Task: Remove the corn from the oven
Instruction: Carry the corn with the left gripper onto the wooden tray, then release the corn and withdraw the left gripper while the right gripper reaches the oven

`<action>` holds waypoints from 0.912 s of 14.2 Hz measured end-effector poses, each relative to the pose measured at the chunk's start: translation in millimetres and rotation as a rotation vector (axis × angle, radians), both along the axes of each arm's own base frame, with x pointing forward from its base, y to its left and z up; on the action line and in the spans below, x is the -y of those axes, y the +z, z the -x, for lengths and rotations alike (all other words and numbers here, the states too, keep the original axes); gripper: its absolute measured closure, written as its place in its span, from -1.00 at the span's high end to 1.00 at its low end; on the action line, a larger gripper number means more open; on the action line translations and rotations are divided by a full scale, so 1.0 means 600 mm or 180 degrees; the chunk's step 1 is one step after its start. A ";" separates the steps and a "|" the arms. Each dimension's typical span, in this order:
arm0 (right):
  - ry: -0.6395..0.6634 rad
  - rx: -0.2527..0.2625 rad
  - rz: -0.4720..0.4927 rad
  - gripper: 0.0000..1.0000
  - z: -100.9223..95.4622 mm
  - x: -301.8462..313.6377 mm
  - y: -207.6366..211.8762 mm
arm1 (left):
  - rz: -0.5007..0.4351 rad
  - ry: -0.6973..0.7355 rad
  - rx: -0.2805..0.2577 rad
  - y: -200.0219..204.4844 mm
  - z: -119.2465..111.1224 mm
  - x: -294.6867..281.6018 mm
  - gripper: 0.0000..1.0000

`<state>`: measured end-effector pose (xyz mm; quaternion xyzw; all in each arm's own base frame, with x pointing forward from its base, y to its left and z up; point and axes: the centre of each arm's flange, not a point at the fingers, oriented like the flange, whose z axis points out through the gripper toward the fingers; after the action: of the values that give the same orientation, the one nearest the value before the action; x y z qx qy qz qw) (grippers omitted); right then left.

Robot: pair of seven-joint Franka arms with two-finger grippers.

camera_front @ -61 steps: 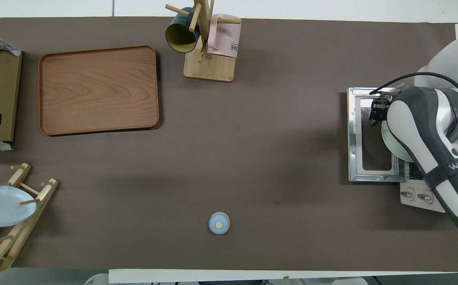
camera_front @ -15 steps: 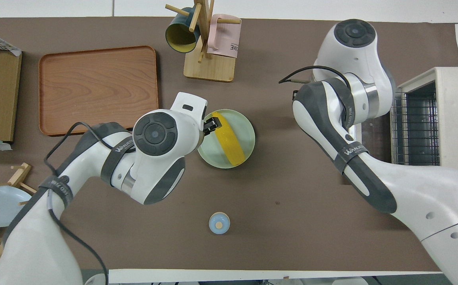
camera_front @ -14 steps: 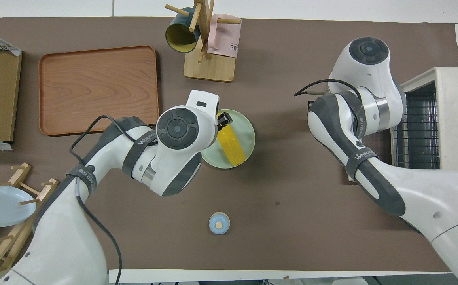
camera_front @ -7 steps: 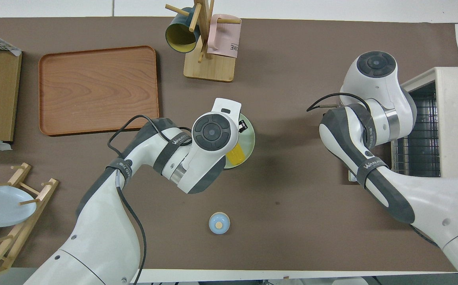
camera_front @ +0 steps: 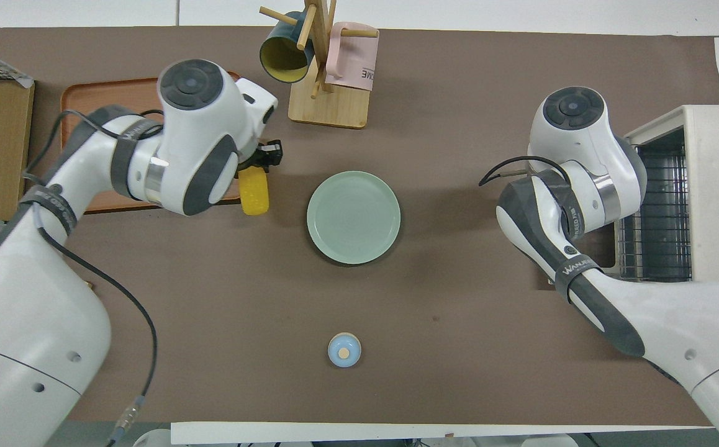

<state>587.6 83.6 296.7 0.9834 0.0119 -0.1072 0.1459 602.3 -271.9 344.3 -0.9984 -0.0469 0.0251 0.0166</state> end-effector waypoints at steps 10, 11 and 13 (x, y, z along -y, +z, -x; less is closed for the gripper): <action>0.0374 -0.0277 0.0014 -0.87 -0.004 0.090 0.217 | 0.0183 -0.0145 0.0201 -0.032 -0.131 -0.242 0.28; 0.0369 -0.0293 0.0018 -0.87 0.002 0.107 0.235 | 0.0148 -0.0173 0.0207 -0.029 -0.133 -0.247 0.52; 0.0362 -0.0328 0.0020 -0.85 0.014 0.124 0.259 | -0.0001 -0.0212 0.0196 -0.008 -0.137 -0.267 0.92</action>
<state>579.2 9.1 452.1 0.9739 0.0750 -0.1493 0.1540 684.2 -111.6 339.2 -0.9998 -0.0141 -0.0063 0.0161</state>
